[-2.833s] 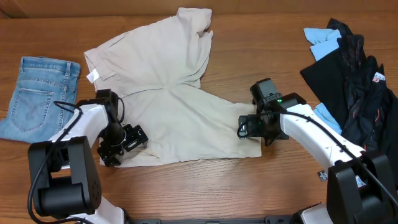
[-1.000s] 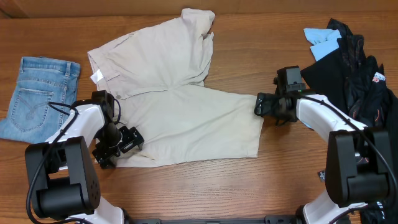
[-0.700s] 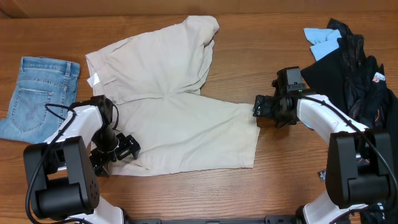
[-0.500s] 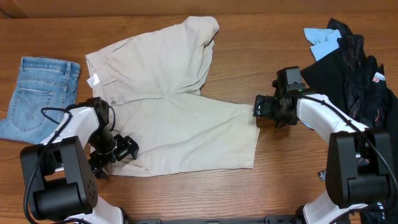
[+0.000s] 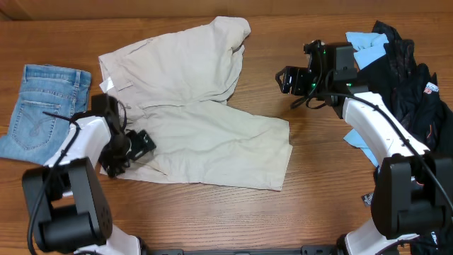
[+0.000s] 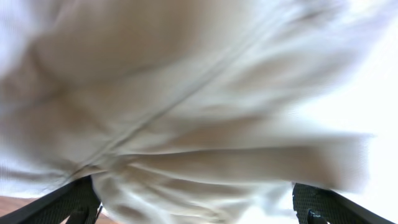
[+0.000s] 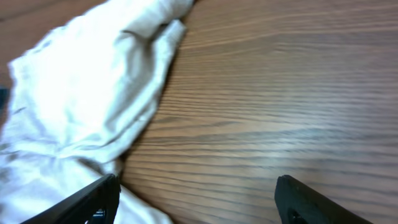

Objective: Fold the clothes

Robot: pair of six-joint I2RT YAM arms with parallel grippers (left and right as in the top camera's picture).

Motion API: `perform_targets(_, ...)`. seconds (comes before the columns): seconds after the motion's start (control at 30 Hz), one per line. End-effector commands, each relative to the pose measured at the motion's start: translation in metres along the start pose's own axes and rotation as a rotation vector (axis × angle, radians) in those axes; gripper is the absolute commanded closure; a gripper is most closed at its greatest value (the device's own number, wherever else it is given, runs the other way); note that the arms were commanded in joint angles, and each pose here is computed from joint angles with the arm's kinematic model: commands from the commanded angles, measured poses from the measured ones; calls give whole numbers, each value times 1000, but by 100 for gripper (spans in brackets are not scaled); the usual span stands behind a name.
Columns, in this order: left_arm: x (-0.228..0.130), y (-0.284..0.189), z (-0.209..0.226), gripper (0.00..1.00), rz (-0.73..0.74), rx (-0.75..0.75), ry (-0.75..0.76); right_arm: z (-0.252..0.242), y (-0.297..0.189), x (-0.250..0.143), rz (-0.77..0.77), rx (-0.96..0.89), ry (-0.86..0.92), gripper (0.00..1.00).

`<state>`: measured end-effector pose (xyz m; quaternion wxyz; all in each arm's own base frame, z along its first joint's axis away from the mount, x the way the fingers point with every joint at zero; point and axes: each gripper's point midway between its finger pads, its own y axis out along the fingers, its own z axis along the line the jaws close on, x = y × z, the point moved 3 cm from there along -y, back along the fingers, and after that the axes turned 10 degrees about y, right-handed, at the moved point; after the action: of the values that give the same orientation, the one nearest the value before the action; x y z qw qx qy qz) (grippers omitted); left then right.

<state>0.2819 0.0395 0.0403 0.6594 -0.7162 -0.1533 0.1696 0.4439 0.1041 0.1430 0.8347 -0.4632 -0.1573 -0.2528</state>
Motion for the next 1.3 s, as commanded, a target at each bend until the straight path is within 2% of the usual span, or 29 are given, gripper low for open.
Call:
perform_targets(0.0, 20, -42, -18, 0, -184, -42, 72, 20, 7, 13, 20, 97, -20, 17)
perform_targets(0.1, 18, -57, -19, 1, -221, -55, 71, 22, 12, 19, 47, 100, -9, 17)
perform_targets(0.3, -6, -56, -11, 0, -124, -24, 73, 19, 18, 20, 47, 97, -9, 17)
perform_targets(0.5, 3, -52, -12, 1, -155, -9, 81, 18, 31, 6, 99, 89, -1, 17)
perform_targets(0.7, 9, -20, -20, 3, -164, -9, 109, 22, 35, -3, 129, 89, -4, 16)
perform_targets(0.97, -24, 16, -8, 5, 64, 64, 108, 17, 35, -10, 155, 52, 3, 16)
perform_targets(1.13, -69, 18, 9, 0, 311, 145, 64, 13, 35, -12, 161, 30, 8, 16)
perform_targets(1.27, -82, 14, 15, 1, 379, 176, 60, 11, 35, -11, 154, 14, -2, 15)
